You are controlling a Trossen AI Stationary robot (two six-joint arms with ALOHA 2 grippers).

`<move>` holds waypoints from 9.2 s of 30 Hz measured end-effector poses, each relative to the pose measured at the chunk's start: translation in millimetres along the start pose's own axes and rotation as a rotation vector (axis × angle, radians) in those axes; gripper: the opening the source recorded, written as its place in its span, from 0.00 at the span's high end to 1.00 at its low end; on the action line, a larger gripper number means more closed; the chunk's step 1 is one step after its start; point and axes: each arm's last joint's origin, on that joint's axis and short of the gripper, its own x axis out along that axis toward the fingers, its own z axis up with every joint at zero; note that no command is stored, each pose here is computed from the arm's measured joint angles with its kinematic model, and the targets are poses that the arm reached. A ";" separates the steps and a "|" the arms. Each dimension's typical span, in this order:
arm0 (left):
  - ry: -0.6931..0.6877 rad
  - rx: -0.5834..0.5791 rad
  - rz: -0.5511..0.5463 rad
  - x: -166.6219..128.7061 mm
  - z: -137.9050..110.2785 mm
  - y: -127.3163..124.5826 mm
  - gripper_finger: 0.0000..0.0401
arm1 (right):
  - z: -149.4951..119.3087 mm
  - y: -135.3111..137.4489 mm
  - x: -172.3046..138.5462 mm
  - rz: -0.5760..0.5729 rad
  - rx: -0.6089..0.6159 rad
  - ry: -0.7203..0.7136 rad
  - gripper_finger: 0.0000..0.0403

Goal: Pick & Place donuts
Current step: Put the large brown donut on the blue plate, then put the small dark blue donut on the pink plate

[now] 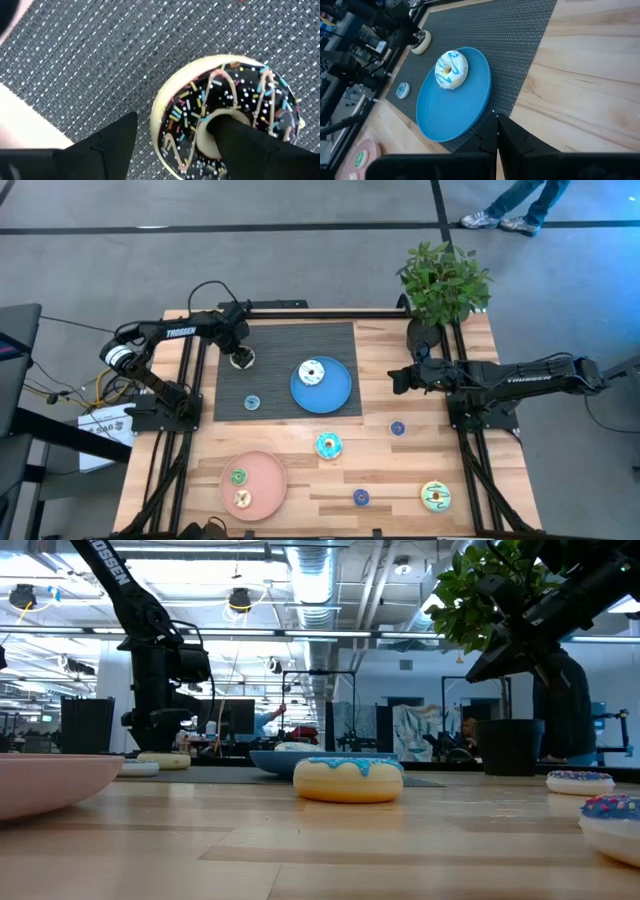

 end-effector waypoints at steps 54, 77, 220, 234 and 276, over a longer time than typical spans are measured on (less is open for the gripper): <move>-0.413 0.068 -0.185 -113.9 47.2 -204.9 0.57 | -0.4 -0.3 0.0 -0.004 -0.002 0.003 1.00; -0.353 -0.002 -0.048 -44.2 33.6 -261.9 0.57 | -2.1 0.0 -0.1 0.020 -0.005 0.051 1.00; -0.525 0.312 -0.579 -119.3 -109.1 -184.5 1.00 | -90.2 77.3 36.8 -0.771 0.090 0.528 0.38; -0.522 0.233 -0.575 -119.3 -108.4 -184.0 1.00 | -111.3 66.3 57.3 -0.776 0.081 0.561 0.34; -0.505 0.184 -0.597 -119.7 -108.2 -184.5 1.00 | -111.0 80.1 32.9 -0.453 0.042 0.476 0.52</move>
